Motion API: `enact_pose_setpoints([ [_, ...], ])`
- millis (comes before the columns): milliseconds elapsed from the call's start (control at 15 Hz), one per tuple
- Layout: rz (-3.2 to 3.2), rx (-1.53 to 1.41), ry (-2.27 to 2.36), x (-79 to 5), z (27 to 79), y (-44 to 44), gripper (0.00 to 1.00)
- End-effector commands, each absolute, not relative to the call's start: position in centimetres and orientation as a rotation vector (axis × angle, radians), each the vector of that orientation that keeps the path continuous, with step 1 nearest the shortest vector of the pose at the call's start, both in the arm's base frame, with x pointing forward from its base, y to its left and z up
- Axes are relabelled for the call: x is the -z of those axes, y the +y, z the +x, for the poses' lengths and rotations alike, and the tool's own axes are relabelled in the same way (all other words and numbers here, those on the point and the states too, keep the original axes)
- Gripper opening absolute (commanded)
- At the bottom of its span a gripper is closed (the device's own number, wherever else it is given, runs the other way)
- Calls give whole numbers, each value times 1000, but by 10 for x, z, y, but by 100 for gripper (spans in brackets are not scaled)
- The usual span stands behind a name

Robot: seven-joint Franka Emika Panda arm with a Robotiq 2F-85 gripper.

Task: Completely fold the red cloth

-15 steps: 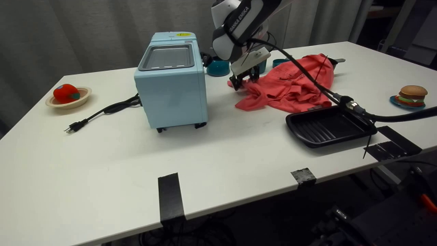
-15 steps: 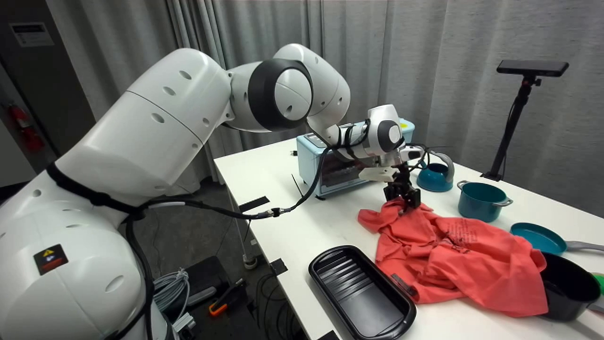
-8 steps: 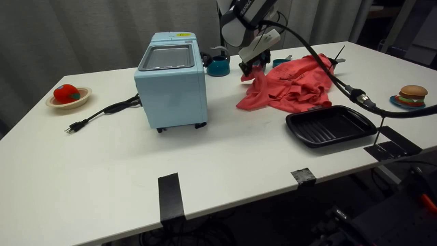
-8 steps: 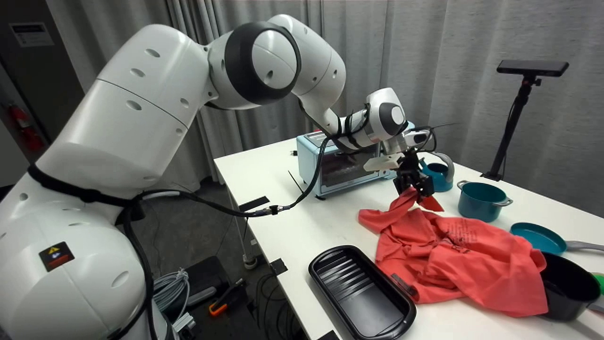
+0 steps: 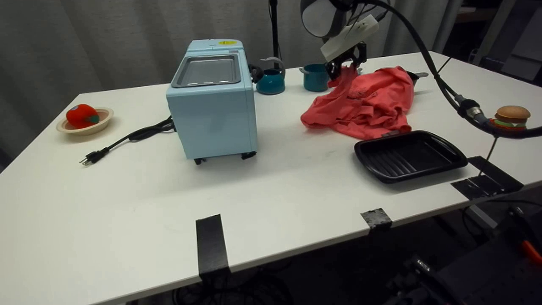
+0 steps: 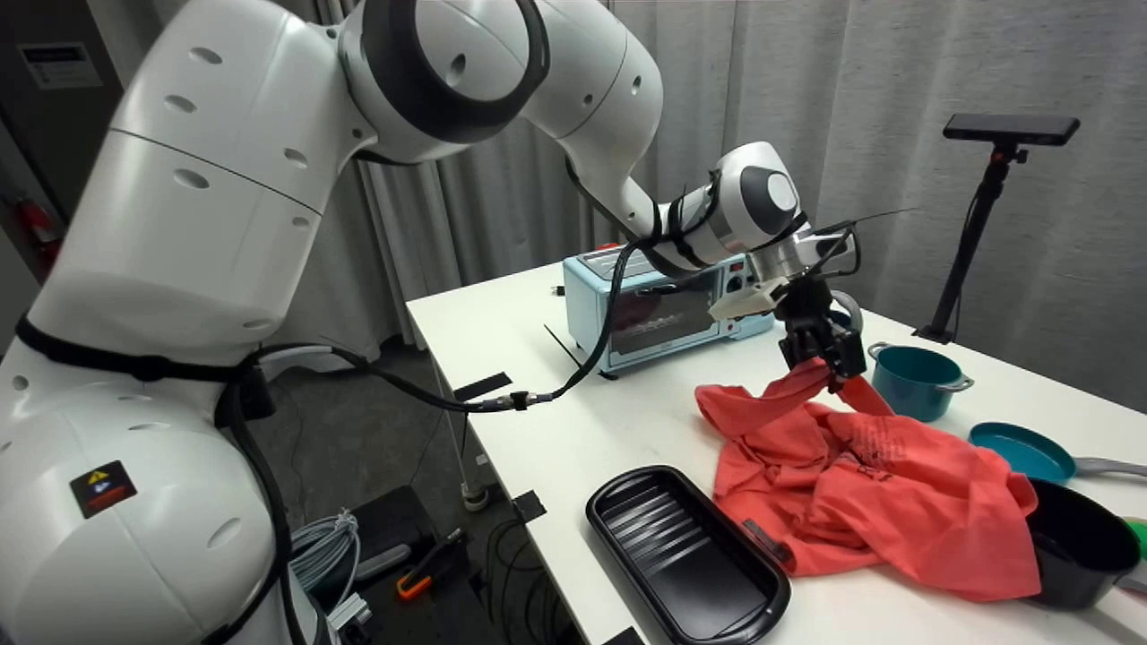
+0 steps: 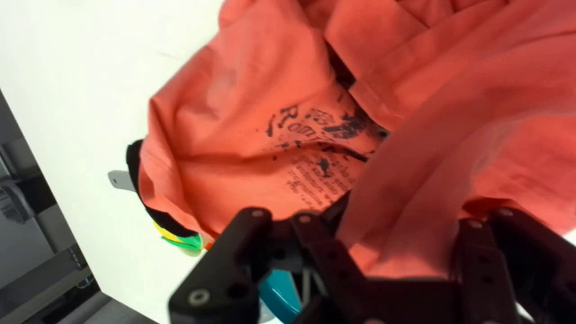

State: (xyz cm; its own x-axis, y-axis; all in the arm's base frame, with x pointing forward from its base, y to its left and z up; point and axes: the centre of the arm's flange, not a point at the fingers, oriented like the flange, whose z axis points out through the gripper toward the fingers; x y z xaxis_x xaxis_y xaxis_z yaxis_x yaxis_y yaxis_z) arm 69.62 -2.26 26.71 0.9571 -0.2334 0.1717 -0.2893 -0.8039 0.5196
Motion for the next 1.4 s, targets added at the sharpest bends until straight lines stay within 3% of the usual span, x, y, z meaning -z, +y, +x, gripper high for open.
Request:
enact_pose_setpoints([
  [0,2501,-66,-482,-281,663,-67,0],
  [533,2457,202,-664,-219,644,-160,0],
  [600,2461,214,-680,-208,644,-164,25],
  [667,2485,214,-697,-199,645,-165,26],
  [1000,2523,139,-781,-185,651,-147,65],
  [1333,2506,4,-781,-223,655,-129,99],
])
